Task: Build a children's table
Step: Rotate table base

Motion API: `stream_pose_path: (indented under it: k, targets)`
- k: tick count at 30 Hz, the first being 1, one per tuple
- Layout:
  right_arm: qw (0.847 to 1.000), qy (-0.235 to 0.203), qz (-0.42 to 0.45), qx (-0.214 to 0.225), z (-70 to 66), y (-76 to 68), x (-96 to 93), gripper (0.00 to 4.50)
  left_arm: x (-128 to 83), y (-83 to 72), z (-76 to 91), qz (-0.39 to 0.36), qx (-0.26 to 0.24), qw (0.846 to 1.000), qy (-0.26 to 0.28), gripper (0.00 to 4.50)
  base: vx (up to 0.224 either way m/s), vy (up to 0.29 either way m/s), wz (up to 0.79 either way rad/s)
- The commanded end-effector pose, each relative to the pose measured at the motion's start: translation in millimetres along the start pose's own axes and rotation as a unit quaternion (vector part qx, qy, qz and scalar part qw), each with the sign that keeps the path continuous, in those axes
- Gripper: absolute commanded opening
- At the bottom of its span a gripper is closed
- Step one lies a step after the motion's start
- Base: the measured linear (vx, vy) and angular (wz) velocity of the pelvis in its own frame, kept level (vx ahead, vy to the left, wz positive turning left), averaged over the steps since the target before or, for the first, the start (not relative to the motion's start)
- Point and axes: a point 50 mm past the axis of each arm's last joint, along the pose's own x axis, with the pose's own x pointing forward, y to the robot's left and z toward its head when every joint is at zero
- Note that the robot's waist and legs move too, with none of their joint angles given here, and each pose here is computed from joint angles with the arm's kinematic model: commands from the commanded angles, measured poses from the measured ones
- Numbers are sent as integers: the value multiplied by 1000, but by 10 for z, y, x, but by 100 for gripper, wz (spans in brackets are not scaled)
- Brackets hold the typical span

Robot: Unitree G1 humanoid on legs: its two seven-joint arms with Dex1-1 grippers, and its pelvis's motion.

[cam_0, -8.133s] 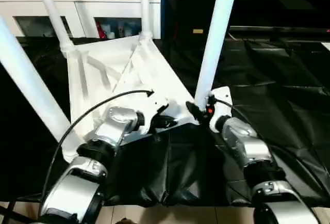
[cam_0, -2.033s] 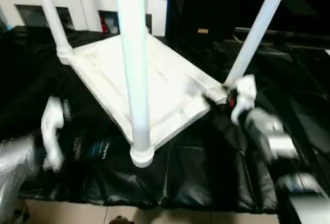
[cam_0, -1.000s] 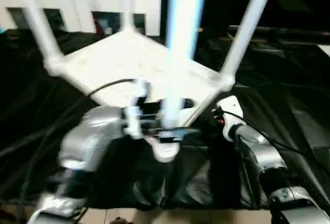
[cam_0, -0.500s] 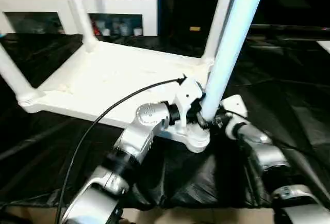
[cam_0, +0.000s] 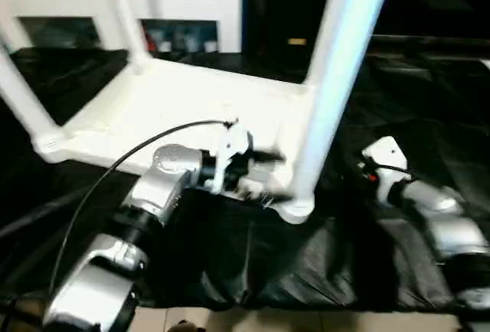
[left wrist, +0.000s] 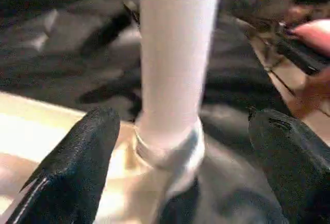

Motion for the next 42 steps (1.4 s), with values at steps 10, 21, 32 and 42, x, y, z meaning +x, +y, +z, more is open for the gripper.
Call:
stream_pose_path:
  k: [10,21,32,42]
  targets:
    - [987,64,143,-33,129,67,-439,450,-75,162,-148,1,35,990,140,328,0,0,0]
    - [983,77,164,-24,136,144,-532,450,-36,236,-153,16,48,985,163,238,0,0,0]
    - [982,78,172,-15,165,184,-554,450,-24,278,-159,19,62,978,200,152,0,0,0]
    - [981,79,176,-13,165,215,-546,450,-42,280,-196,16,61,973,222,77,0,0,0]
